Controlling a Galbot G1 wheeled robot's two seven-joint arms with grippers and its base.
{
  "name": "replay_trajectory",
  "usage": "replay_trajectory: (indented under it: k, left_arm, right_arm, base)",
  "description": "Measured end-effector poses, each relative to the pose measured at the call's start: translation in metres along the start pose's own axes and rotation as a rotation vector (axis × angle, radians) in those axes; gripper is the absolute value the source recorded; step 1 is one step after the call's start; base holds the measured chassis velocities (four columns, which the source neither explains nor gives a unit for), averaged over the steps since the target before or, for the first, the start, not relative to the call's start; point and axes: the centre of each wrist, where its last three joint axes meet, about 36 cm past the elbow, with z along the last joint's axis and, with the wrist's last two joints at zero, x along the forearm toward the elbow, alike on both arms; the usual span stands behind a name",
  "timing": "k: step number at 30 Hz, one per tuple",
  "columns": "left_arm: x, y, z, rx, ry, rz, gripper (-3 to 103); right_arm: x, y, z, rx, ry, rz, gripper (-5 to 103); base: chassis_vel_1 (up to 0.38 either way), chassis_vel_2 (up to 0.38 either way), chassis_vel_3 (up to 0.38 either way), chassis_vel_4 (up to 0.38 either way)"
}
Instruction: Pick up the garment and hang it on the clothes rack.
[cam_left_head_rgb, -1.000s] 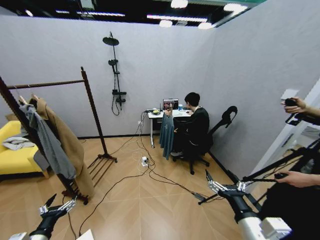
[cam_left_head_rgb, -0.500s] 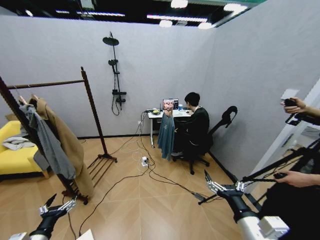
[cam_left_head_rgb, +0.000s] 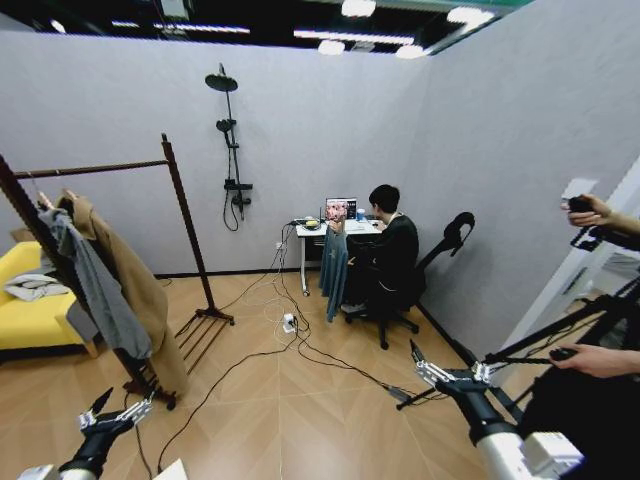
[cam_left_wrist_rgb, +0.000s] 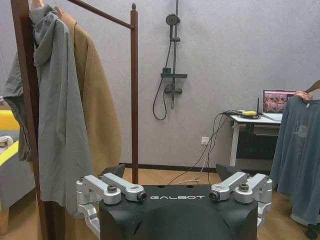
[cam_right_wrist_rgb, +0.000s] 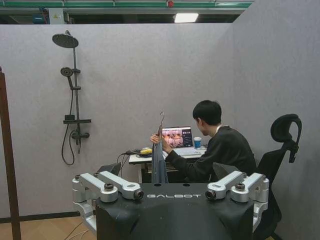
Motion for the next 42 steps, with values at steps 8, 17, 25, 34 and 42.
replay_trajectory:
  k: [8,17,25,34,42]
  left_arm:
    - [0.0000,0.0000,0.0000,0.000,0.000,0.000,100]
    - [0.0000,0.0000,0.0000,0.000,0.000,0.000,100]
    - [0.0000,0.0000,0.0000,0.000,0.000,0.000,100]
    - [0.0000,0.0000,0.0000,0.000,0.000,0.001,100]
    - [0.0000,0.0000,0.0000,0.000,0.000,0.001,100]
  right_arm:
    - [0.0019,-0.0010,0.0009,-0.003,0.000,0.014,100]
    - [0.0030,-0.0021,0.0011,0.001,-0.009,0.017,100]
    - [0.0032,-0.0022,0.0013,0.002,-0.008,0.008,100]
    - [0.0007,-0.0056,0.0060,-0.001,-0.005,0.007,100]
    - [-0.0038,-0.0062,0.0069,0.000,-0.010,0.003,100]
  base:
    - [-0.106,0.115,0.120,-0.102]
    - [-0.152,0.138,0.144,-0.137]
    - [-0.262,0.283,0.254,-0.276]
    - [-0.363,0.358,0.358,-0.367]
    - [-0.356,0.361,0.343,-0.353]
